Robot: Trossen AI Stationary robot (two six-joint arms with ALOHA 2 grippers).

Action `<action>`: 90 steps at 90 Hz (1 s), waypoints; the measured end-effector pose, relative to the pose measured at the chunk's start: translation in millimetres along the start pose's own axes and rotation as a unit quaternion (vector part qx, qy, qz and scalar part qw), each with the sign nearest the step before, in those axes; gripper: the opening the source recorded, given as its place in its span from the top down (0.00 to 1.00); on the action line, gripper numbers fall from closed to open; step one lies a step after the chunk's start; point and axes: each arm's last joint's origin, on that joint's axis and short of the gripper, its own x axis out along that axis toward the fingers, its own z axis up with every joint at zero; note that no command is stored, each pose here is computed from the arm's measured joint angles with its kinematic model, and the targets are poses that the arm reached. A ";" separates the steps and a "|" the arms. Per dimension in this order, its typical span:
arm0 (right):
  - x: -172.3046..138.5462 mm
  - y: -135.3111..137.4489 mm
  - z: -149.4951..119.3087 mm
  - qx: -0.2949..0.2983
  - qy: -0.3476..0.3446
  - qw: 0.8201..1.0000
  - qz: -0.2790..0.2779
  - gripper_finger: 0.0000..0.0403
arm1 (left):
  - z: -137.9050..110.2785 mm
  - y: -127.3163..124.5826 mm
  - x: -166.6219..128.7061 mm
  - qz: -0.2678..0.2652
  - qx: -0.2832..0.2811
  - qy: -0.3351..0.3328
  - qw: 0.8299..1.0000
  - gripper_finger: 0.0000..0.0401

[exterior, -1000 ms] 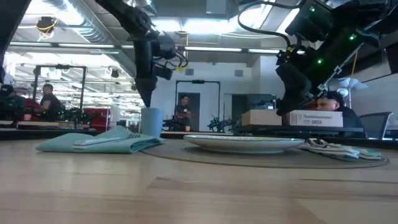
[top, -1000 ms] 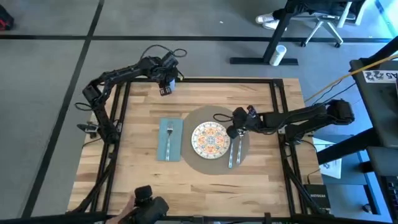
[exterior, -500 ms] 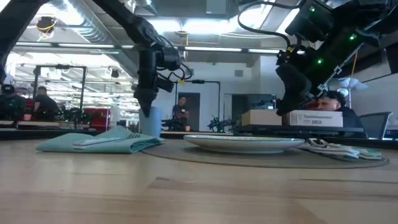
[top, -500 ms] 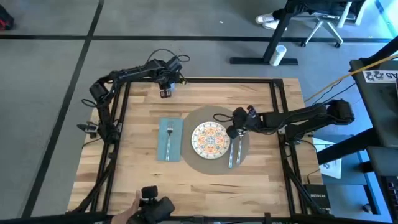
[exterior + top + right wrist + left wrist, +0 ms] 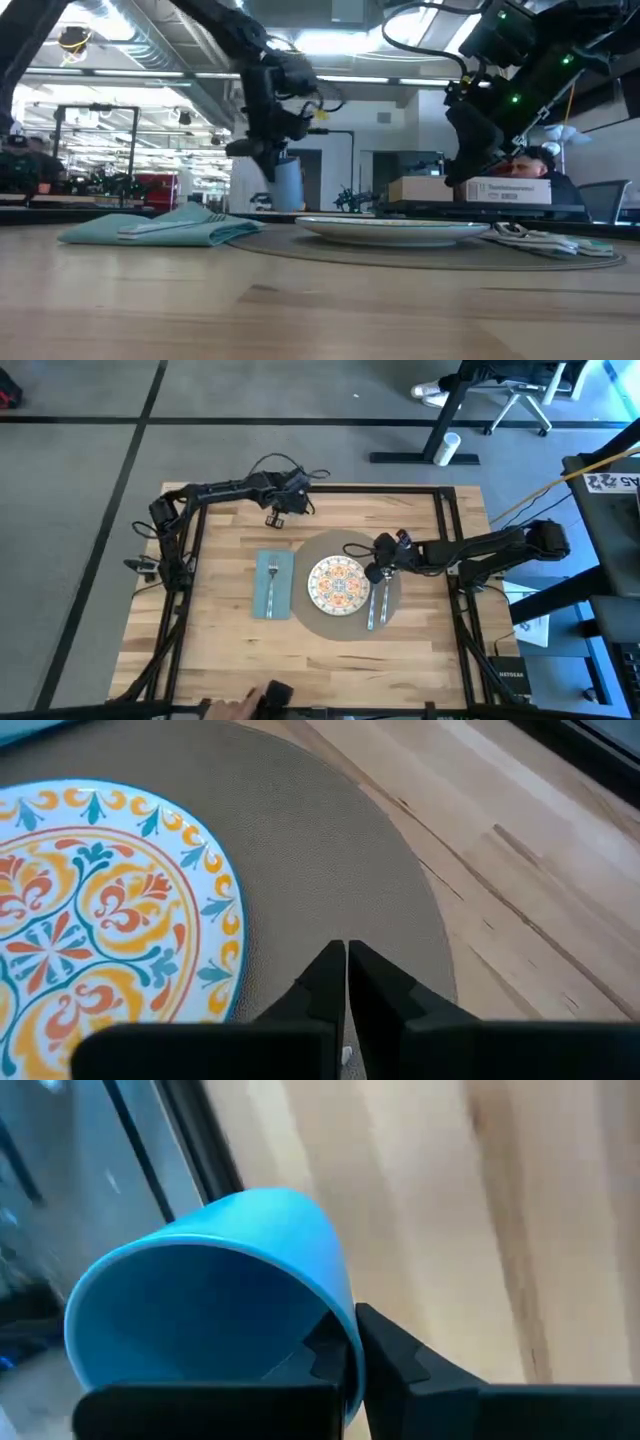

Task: Set table place
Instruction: Move the blue cup to the top center of the table

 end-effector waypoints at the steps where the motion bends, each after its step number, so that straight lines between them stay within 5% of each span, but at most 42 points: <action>1: 0.0 0.0 0.0 0.000 0.000 1.000 0.000 0.99 | 1.7 -0.2 -1.1 0.001 0.004 -0.002 1.000 1.00; 27: 0.0 0.0 0.0 0.000 0.000 1.000 0.000 0.99 | 27.9 -0.9 -37.8 -0.035 0.042 -0.054 0.997 1.00; 90: 0.1 0.3 0.0 0.000 0.001 1.000 0.004 0.99 | 66.6 26.9 -36.8 -0.107 -0.063 -0.028 0.992 1.00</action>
